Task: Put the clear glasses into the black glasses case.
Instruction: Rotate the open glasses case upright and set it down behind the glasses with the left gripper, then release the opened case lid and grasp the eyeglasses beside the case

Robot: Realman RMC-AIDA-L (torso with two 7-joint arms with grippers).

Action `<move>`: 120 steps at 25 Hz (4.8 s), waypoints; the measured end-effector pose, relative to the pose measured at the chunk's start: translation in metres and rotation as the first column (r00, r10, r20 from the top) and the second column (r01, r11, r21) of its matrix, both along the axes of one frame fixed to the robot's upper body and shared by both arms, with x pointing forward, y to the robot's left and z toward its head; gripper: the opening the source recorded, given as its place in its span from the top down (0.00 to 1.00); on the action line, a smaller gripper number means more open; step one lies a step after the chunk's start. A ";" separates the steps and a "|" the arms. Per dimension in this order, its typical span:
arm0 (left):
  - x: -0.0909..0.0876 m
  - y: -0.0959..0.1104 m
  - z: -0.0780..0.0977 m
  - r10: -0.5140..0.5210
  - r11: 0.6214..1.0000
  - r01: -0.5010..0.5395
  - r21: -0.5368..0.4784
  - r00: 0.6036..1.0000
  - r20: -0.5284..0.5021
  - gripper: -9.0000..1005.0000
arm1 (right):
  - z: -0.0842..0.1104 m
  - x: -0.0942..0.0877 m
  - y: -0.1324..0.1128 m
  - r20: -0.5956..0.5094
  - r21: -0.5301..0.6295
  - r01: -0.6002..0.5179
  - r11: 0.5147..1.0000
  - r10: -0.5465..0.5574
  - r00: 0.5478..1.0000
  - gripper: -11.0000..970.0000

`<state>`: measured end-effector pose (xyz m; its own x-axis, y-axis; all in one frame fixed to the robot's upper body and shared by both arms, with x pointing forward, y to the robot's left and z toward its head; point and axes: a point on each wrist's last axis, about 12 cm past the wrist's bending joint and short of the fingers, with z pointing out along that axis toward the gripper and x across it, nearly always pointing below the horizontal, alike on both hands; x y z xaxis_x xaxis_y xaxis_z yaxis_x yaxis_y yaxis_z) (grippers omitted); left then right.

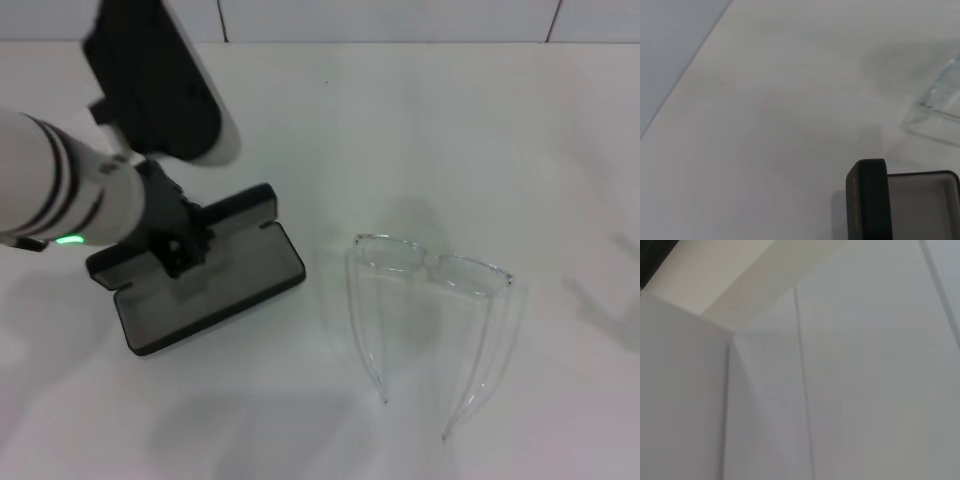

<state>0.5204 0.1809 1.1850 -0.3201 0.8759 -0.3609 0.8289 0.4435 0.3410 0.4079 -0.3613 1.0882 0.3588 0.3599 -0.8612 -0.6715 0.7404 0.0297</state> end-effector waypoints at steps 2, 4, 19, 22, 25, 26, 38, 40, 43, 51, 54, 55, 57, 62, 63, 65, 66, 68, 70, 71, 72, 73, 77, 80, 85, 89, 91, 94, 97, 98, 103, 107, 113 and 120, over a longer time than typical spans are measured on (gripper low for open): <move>-0.002 -0.006 -0.004 -0.047 0.999 0.047 0.015 0.999 0.005 0.76 | 0.003 -0.013 -0.011 0.023 0.011 0.041 0.999 -0.041 0.999 0.10; -0.003 -0.013 -0.008 -0.099 0.995 0.099 0.031 0.995 0.011 0.76 | 0.002 -0.025 -0.019 0.025 0.018 0.082 0.996 -0.083 0.996 0.10; -0.005 -0.082 -0.022 -0.372 0.926 0.367 0.088 0.927 0.050 0.74 | -0.005 -0.041 -0.019 -0.009 0.036 0.114 0.993 -0.113 0.994 0.11; -0.001 -0.090 -0.022 -0.394 0.918 0.388 0.081 0.915 0.086 0.73 | -0.006 -0.043 -0.018 -0.017 0.041 0.117 0.992 -0.116 0.993 0.11; 0.003 -0.099 -0.023 -0.419 0.908 0.413 0.067 0.901 0.115 0.73 | -0.007 -0.045 -0.019 -0.021 0.042 0.122 0.992 -0.121 0.992 0.11; 0.004 -0.102 -0.023 -0.426 0.905 0.421 0.062 0.897 0.120 0.73 | -0.007 -0.046 -0.019 -0.023 0.041 0.124 0.991 -0.123 0.992 0.11; 0.013 -0.115 -0.028 -0.453 0.891 0.449 0.058 0.882 0.131 0.71 | -0.011 -0.055 -0.021 -0.045 0.049 0.154 0.987 -0.152 0.987 0.11; 0.014 -0.114 -0.030 -0.448 0.894 0.444 0.060 0.885 0.124 0.70 | -0.011 -0.055 -0.021 -0.045 0.049 0.155 0.987 -0.153 0.987 0.11; 0.014 -0.113 -0.032 -0.443 0.897 0.439 0.059 0.889 0.118 0.70 | -0.011 -0.055 -0.021 -0.045 0.048 0.156 0.987 -0.154 0.987 0.11; 0.012 -0.113 -0.031 -0.436 0.900 0.434 0.041 0.893 0.112 0.62 | -0.010 -0.055 -0.021 -0.043 0.050 0.156 0.986 -0.154 0.987 0.11; 0.011 -0.113 -0.029 -0.440 0.898 0.439 0.040 0.890 0.114 0.51 | -0.011 -0.055 -0.021 -0.044 0.051 0.156 0.986 -0.154 0.987 0.11; 0.010 -0.113 -0.027 -0.440 0.898 0.439 0.038 0.890 0.116 0.51 | -0.011 -0.055 -0.021 -0.045 0.050 0.155 0.987 -0.153 0.987 0.11; 0.008 -0.113 -0.022 -0.437 0.899 0.438 0.023 0.892 0.115 0.51 | -0.011 -0.055 -0.021 -0.048 0.046 0.151 0.987 -0.149 0.988 0.11; 0.000 -0.114 0.000 -0.439 0.892 0.448 -0.060 0.891 0.115 0.52 | -0.011 -0.048 -0.020 -0.042 0.013 0.150 0.989 -0.149 0.988 0.11; -0.002 -0.113 0.007 -0.433 0.891 0.445 -0.087 0.893 0.126 0.52 | -0.011 -0.044 -0.021 -0.046 0.000 0.152 0.988 -0.152 0.987 0.11; -0.007 -0.108 0.021 -0.408 0.890 0.430 -0.153 0.899 0.160 0.52 | -0.012 -0.027 -0.022 -0.087 -0.049 0.126 0.991 -0.130 0.988 0.11; -0.009 -0.106 0.027 -0.397 0.886 0.425 -0.183 0.901 0.174 0.52 | -0.012 -0.015 -0.021 -0.119 -0.075 0.098 0.992 -0.106 0.987 0.11; -0.012 -0.096 0.044 -0.348 0.868 0.397 -0.298 0.915 0.205 0.52 | -0.011 0.010 -0.021 -0.209 -0.126 0.017 0.992 -0.043 0.977 0.11; -0.013 -0.087 0.057 -0.317 0.829 0.381 -0.409 0.923 0.216 0.53 | -0.007 0.036 -0.017 -0.318 -0.185 -0.098 0.978 0.035 0.947 0.11; -0.013 -0.079 0.064 -0.302 0.801 0.371 -0.470 0.928 0.218 0.53 | -0.004 0.046 -0.015 -0.362 -0.209 -0.147 0.967 0.064 0.930 0.11; -0.013 -0.072 0.069 -0.297 0.765 0.369 -0.527 0.929 0.220 0.53 | -0.002 0.055 -0.012 -0.405 -0.226 -0.198 0.954 0.092 0.910 0.11; -0.013 -0.062 0.073 -0.292 0.725 0.366 -0.583 0.931 0.221 0.53 | 0.002 0.066 -0.008 -0.458 -0.246 -0.257 0.935 0.121 0.881 0.13; -0.017 -0.021 0.080 -0.286 0.529 0.376 -0.761 0.923 0.257 0.55 | 0.018 0.100 0.011 -0.637 -0.280 -0.428 0.859 0.168 0.753 0.22; -0.015 0.003 0.072 -0.283 0.448 0.381 -0.809 0.919 0.275 0.59 | 0.031 0.116 0.027 -0.730 -0.297 -0.513 0.805 0.155 0.666 0.21; -0.014 0.037 0.051 -0.300 0.350 0.347 -0.870 0.922 0.247 0.75 | 0.055 0.140 0.060 -0.854 -0.383 -0.607 0.697 -0.016 0.520 0.21; -0.013 0.061 0.038 -0.252 0.257 0.294 -0.921 0.940 0.230 0.75 | 0.075 0.153 0.086 -0.850 -0.502 -0.630 0.593 -0.203 0.486 0.22; -0.013 0.072 0.032 -0.227 0.212 0.285 -0.935 0.945 0.236 0.75 | 0.086 0.161 0.097 -0.838 -0.537 -0.637 0.552 -0.266 0.476 0.22; -0.013 0.085 0.025 -0.185 0.155 0.268 -0.951 0.953 0.238 0.75 | 0.098 0.171 0.110 -0.826 -0.563 -0.645 0.517 -0.322 0.464 0.23; -0.013 0.092 0.023 -0.168 0.140 0.260 -0.956 0.957 0.236 0.75 | 0.105 0.178 0.119 -0.810 -0.586 -0.649 0.486 -0.372 0.453 0.23; -0.014 0.093 0.023 -0.169 0.139 0.260 -0.955 0.957 0.236 0.75 | 0.106 0.181 0.123 -0.801 -0.597 -0.653 0.465 -0.393 0.453 0.23; -0.014 0.093 0.023 -0.176 0.137 0.267 -0.954 0.954 0.242 0.75 | 0.098 0.189 0.140 -0.793 -0.595 -0.695 0.403 -0.432 0.429 0.24; -0.016 0.094 0.020 -0.169 0.135 0.257 -0.957 0.958 0.233 0.75 | 0.092 0.194 0.151 -0.786 -0.599 -0.708 0.374 -0.443 0.430 0.25; -0.015 0.095 0.015 -0.161 0.116 0.236 -0.965 0.963 0.216 0.75 | 0.081 0.197 0.159 -0.783 -0.598 -0.717 0.358 -0.450 0.429 0.26; -0.014 0.096 0.015 -0.157 0.112 0.251 -0.962 0.960 0.232 0.75 | 0.071 0.199 0.162 -0.796 -0.573 -0.739 0.354 -0.455 0.399 0.29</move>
<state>0.5063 0.2766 1.2000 -0.1325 -0.2063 -0.9695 0.9495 0.2542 -0.1838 0.6069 -0.1989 1.1592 -0.5906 -0.7392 -0.3236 -0.7988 0.5924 0.1048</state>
